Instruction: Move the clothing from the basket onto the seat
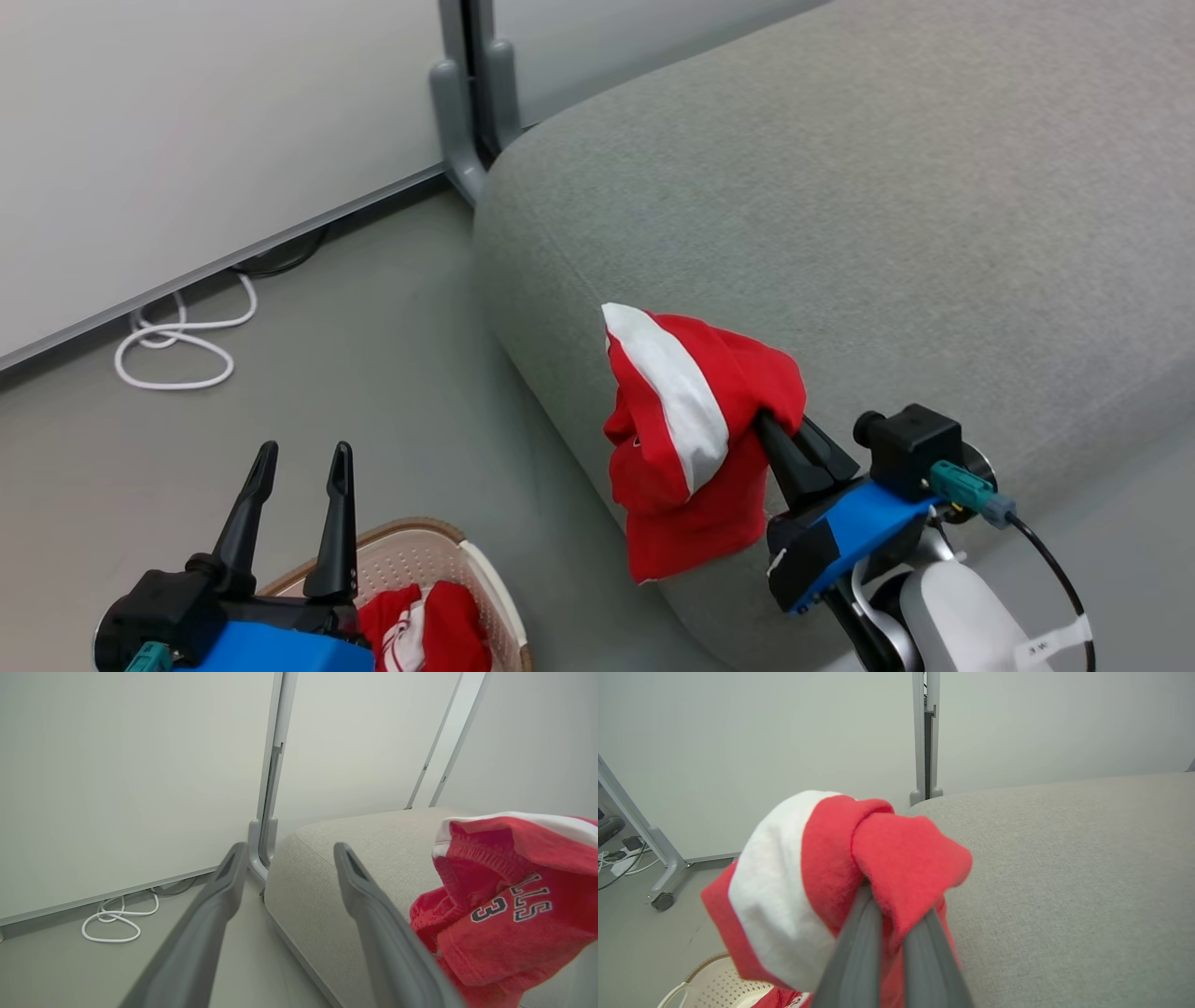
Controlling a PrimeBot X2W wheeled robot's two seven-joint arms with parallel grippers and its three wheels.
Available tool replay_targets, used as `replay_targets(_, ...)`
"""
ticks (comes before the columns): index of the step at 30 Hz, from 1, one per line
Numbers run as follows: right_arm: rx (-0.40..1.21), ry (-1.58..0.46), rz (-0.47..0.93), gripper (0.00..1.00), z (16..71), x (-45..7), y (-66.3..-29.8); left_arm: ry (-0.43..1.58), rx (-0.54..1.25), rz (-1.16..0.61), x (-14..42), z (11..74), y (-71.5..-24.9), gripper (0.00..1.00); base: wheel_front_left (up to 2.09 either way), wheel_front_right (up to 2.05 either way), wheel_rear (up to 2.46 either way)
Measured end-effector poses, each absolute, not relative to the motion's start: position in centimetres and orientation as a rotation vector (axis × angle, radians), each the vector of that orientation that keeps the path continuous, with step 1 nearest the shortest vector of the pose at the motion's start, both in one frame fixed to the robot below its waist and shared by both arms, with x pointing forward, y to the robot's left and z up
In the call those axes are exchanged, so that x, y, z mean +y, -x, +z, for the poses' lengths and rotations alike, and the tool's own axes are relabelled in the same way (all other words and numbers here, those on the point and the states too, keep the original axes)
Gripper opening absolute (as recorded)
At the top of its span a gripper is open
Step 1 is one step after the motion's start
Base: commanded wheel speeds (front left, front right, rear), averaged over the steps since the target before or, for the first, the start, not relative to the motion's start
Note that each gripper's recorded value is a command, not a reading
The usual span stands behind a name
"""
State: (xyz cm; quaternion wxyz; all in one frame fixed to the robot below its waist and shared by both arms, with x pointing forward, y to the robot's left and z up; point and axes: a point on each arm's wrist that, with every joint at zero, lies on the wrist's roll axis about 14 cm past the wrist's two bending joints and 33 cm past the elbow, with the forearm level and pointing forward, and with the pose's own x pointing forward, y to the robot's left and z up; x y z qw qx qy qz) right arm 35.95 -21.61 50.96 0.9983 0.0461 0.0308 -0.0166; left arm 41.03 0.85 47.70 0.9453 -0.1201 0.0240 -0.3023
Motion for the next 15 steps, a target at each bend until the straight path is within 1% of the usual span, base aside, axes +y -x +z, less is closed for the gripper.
replay_targets(4, 0.06, -0.102, -0.092, 0.0, 51.1, -23.1, -34.3, 0.245, 0.051, -0.669, -0.9, 47.6, -41.0, 1.0, 0.0, 0.0, 0.0)
replay_targets(7, 0.055, -0.104, -0.104, 0.0, 51.3, -23.4, -34.0, 0.246, 0.056, -0.68, -1.3, 47.4, -41.0, 1.0, 0.0, 0.0, 0.0)
replay_targets(12, 0.064, -0.098, -0.112, 0.0, 51.2, -23.8, -34.5, 0.248, 0.066, -0.685, -1.3, 46.9, -41.3, 1.0, 0.0, 0.0, 0.0)
replay_targets(15, 0.048, -0.082, -0.116, 0.0, 51.9, -24.4, -35.8, 0.254, 0.071, -0.679, -1.2, 46.5, -41.8, 1.0, 0.0, 0.0, 0.0)
